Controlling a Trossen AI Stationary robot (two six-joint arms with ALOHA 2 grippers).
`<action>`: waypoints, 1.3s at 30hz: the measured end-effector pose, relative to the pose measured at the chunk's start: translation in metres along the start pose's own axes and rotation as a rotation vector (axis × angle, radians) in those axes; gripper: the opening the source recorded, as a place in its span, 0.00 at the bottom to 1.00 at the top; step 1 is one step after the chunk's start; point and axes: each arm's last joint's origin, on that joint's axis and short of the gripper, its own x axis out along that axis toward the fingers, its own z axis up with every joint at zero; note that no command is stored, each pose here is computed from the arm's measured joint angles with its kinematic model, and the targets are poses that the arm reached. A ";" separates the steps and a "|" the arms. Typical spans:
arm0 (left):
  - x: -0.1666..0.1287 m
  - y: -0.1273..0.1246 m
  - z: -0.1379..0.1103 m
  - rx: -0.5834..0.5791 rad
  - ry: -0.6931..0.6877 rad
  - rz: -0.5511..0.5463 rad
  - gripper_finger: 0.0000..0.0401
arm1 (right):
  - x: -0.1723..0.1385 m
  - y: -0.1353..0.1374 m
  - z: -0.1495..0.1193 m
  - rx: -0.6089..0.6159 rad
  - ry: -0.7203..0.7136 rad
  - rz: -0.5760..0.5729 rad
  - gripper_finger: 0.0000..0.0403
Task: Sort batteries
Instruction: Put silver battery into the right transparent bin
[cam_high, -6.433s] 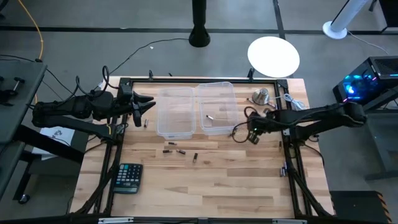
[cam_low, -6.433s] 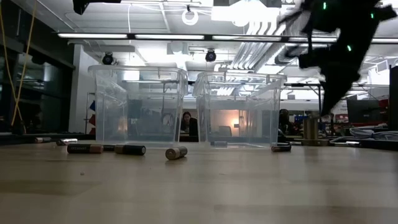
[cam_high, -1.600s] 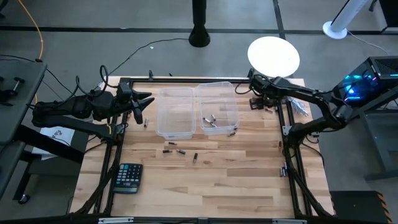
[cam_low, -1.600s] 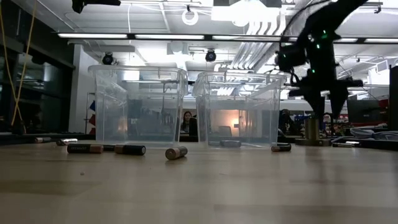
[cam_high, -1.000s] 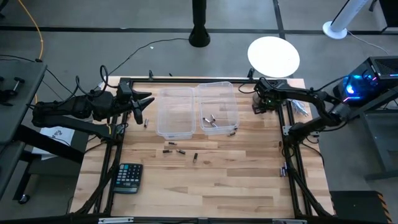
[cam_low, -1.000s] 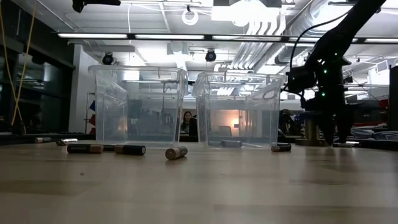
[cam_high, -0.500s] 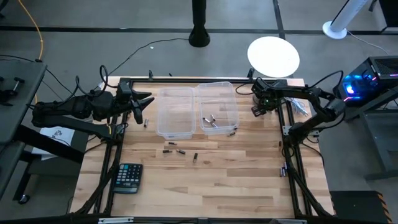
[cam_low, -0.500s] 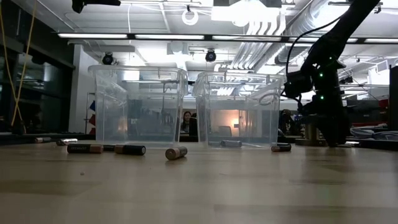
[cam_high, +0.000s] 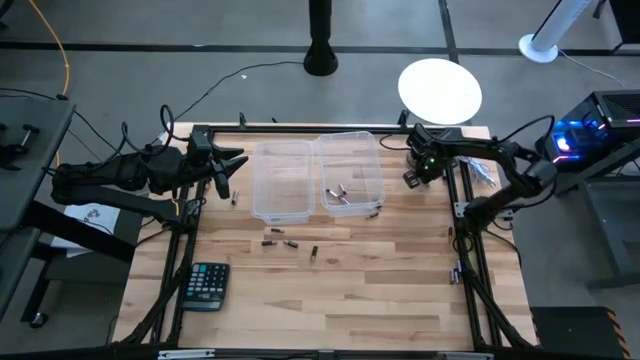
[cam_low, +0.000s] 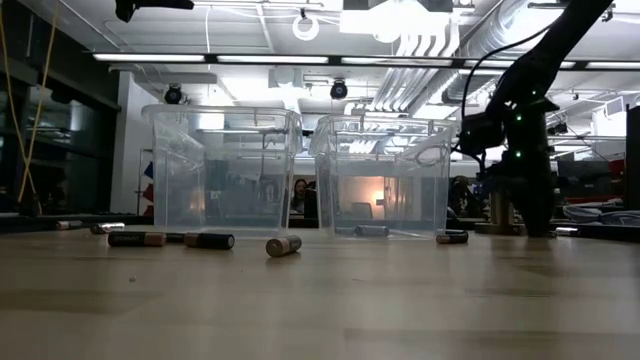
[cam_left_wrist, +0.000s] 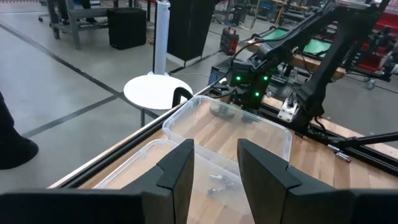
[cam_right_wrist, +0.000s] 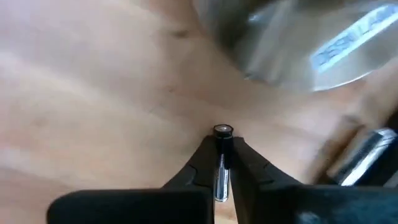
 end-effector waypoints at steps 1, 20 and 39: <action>0.000 0.000 0.000 0.000 0.000 0.000 0.29 | -0.005 0.002 -0.002 -0.010 0.006 0.036 0.03; 0.000 0.000 0.000 0.001 0.001 -0.002 0.29 | -0.178 0.072 -0.019 -0.123 -0.885 0.774 0.05; 0.000 0.001 0.000 0.003 -0.006 0.020 0.29 | -0.183 0.065 -0.024 0.133 -0.641 -0.073 0.48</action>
